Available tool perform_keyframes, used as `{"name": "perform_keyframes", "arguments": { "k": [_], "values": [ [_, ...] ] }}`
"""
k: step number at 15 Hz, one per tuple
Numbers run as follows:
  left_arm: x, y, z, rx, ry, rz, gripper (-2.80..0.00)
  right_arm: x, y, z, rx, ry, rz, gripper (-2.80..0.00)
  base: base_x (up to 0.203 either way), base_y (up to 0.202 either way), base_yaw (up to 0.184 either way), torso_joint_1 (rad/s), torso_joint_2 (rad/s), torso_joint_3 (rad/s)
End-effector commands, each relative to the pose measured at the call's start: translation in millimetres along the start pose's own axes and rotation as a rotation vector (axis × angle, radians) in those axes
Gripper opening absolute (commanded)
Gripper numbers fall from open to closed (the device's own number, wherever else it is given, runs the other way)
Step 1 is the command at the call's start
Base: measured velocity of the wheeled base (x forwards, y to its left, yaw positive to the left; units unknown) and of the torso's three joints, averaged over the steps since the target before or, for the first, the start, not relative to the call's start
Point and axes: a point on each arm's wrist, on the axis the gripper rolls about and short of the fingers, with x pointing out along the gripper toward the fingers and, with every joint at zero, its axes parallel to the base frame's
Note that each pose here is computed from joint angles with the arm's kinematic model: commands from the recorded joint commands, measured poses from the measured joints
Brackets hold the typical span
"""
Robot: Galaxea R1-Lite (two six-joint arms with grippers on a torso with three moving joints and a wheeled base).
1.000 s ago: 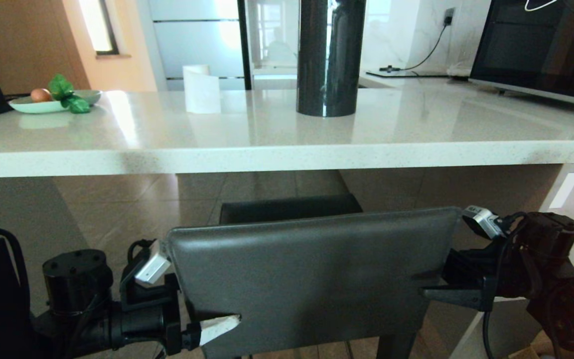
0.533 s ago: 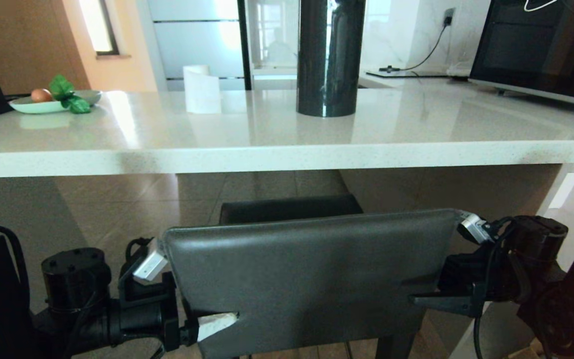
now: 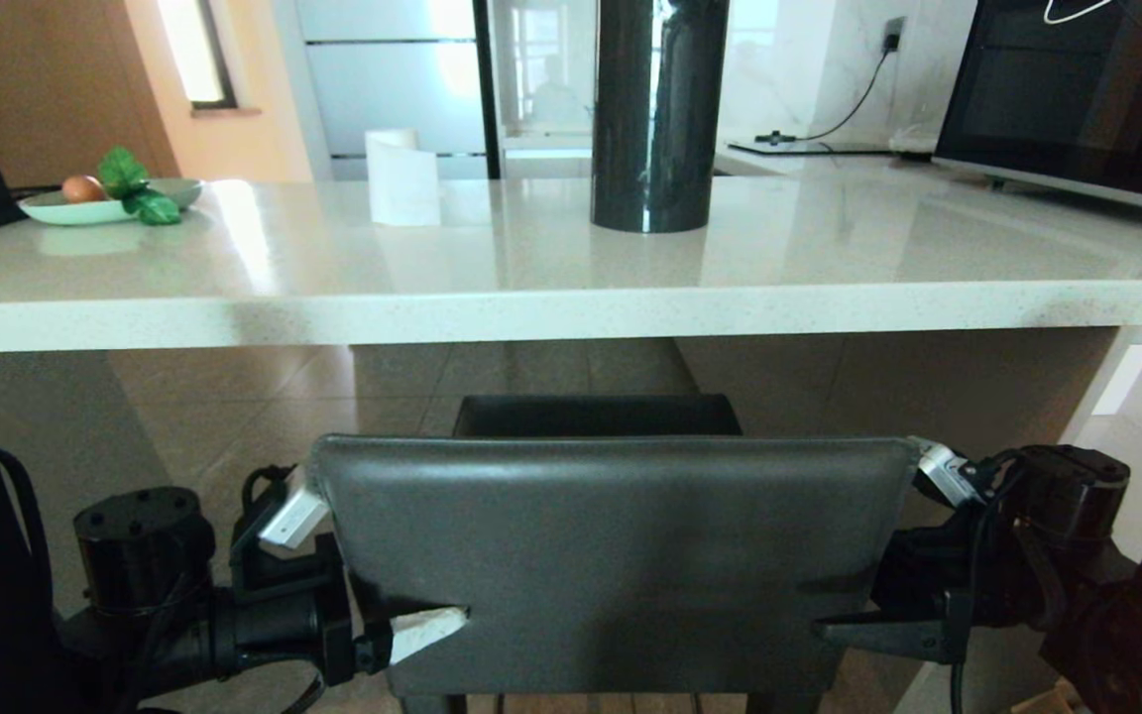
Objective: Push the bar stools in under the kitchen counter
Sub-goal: Pull the gray chair out from under the dining table
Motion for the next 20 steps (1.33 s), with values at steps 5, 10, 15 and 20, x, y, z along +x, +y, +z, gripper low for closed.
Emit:
{"name": "perform_keyframes", "arguments": {
  "k": [5,10,15,20],
  "values": [
    [-0.2,0.1,1.3,0.009,-0.008,-0.006,0.00,-2.4,-2.0,0.9,-0.009,-0.006,-0.011,0.00,0.000,0.000,0.000,0.000,0.00,0.000],
    [1.0,0.4,3.1,0.018,-0.014,-0.008,0.00,-2.3,-2.3,1.2,-0.010,-0.006,-0.014,0.00,-0.139,0.000,0.000,0.004,0.00,0.000],
    [2.0,1.0,4.7,0.023,-0.020,-0.009,0.00,-2.3,-2.5,1.5,-0.012,-0.007,-0.013,0.00,-0.193,0.000,-0.002,0.004,0.00,0.005],
    [4.3,0.1,5.8,0.029,-0.022,-0.017,0.00,-3.6,-2.5,1.3,-0.010,-0.008,-0.018,0.00,-0.119,0.000,0.000,-0.002,0.00,0.002]
  ]
}}
